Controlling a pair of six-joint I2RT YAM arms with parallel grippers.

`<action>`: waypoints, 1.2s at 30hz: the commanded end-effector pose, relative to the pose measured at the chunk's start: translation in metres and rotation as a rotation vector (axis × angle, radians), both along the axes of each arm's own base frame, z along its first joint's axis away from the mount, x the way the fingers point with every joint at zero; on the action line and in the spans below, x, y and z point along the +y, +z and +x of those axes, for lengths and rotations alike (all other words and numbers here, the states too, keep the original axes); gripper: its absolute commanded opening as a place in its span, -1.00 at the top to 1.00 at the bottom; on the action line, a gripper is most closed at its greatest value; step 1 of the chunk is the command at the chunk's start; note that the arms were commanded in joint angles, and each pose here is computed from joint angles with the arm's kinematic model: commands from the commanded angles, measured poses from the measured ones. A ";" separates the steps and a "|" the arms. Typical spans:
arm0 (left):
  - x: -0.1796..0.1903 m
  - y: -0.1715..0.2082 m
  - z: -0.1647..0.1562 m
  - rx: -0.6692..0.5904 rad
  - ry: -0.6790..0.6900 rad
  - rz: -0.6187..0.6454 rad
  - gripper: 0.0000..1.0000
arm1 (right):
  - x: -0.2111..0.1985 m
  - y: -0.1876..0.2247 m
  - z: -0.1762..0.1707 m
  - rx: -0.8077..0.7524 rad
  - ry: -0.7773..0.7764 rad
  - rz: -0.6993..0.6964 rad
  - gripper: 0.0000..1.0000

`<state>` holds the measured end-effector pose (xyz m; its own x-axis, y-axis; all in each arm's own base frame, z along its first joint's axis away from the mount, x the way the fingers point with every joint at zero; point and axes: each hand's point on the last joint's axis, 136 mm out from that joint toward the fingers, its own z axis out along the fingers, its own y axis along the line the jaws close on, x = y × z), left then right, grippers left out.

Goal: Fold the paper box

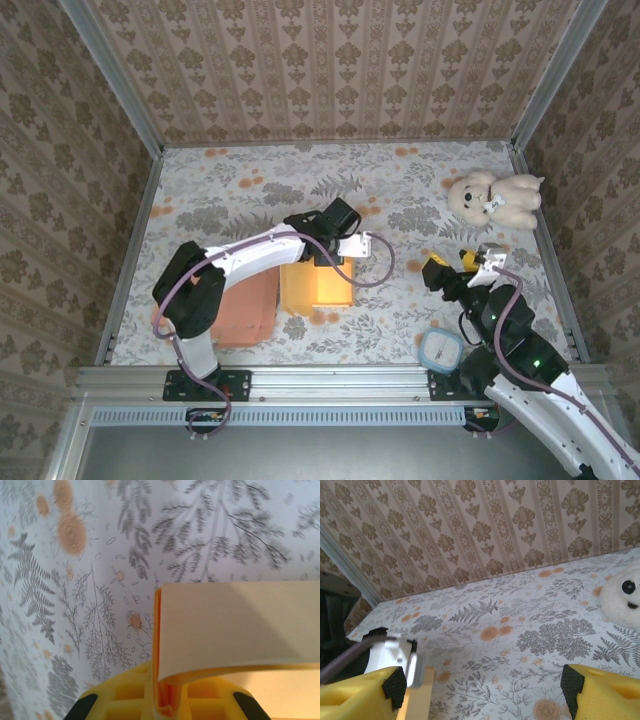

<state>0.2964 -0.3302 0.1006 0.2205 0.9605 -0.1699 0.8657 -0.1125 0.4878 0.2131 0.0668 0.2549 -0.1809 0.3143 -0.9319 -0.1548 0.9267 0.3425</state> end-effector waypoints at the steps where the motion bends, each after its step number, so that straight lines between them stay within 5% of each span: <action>1: 0.003 0.002 -0.006 -0.081 -0.226 0.165 1.00 | -0.008 -0.007 -0.001 0.016 -0.039 0.000 -0.68; 13: -0.051 -0.026 0.022 -0.233 -0.535 0.416 1.00 | -0.012 -0.009 0.000 0.018 -0.060 -0.022 -0.68; 24: -0.067 -0.043 0.039 -0.235 -0.553 0.405 0.86 | -0.013 -0.011 0.001 0.021 -0.067 -0.034 -0.69; 36: -0.066 -0.037 0.047 -0.259 -0.529 0.417 0.46 | -0.013 -0.013 0.002 0.028 -0.072 -0.044 -0.69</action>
